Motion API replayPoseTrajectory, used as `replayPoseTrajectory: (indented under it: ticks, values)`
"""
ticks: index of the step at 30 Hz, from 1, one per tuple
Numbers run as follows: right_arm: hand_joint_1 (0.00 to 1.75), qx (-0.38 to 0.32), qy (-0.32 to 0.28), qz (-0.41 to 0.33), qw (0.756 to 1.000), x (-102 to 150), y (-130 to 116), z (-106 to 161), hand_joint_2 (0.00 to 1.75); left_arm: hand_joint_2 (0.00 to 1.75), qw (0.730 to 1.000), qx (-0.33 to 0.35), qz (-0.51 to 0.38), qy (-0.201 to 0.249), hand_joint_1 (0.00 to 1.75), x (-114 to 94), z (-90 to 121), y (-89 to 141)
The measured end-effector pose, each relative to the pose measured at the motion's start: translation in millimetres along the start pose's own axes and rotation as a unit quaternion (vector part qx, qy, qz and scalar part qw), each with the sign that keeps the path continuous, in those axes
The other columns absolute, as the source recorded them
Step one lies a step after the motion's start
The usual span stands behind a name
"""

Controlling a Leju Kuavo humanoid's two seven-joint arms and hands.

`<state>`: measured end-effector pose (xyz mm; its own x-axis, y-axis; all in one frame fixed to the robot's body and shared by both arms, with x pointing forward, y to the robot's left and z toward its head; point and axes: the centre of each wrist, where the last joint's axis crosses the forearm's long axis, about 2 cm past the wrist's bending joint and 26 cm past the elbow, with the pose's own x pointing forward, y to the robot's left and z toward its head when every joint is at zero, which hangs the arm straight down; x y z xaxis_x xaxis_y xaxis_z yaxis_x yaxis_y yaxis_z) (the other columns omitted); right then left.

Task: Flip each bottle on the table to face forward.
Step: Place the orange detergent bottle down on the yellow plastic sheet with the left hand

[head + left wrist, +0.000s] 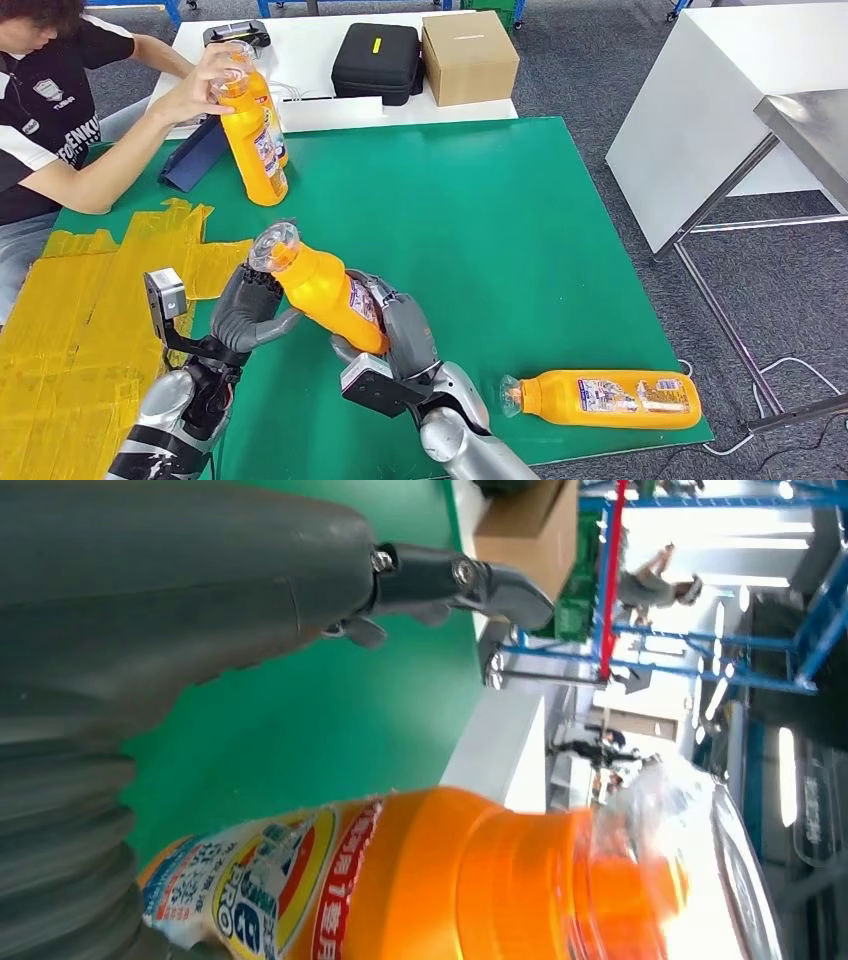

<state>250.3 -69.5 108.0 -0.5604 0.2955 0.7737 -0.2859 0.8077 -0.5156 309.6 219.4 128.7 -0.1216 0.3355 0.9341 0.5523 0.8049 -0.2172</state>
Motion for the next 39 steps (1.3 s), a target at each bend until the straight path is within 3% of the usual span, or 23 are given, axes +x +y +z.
replayPoseTrajectory:
  ticks: [16,29,39]
  values:
    - [1.75,0.008,0.004,-0.003,1.0,-1,4,-3,1.75,1.75,1.0,-0.011,-0.011,0.004,0.0,-7,-2,-1]
    - [1.75,0.01,-0.008,0.026,1.0,0,9,-5,1.75,1.75,0.997,-0.068,-0.019,0.009,0.0,-9,-7,-27]
    - [1.75,0.013,-0.019,0.044,0.999,0,11,-8,1.75,1.75,0.997,-0.075,-0.015,0.011,0.0,-10,-8,-31]
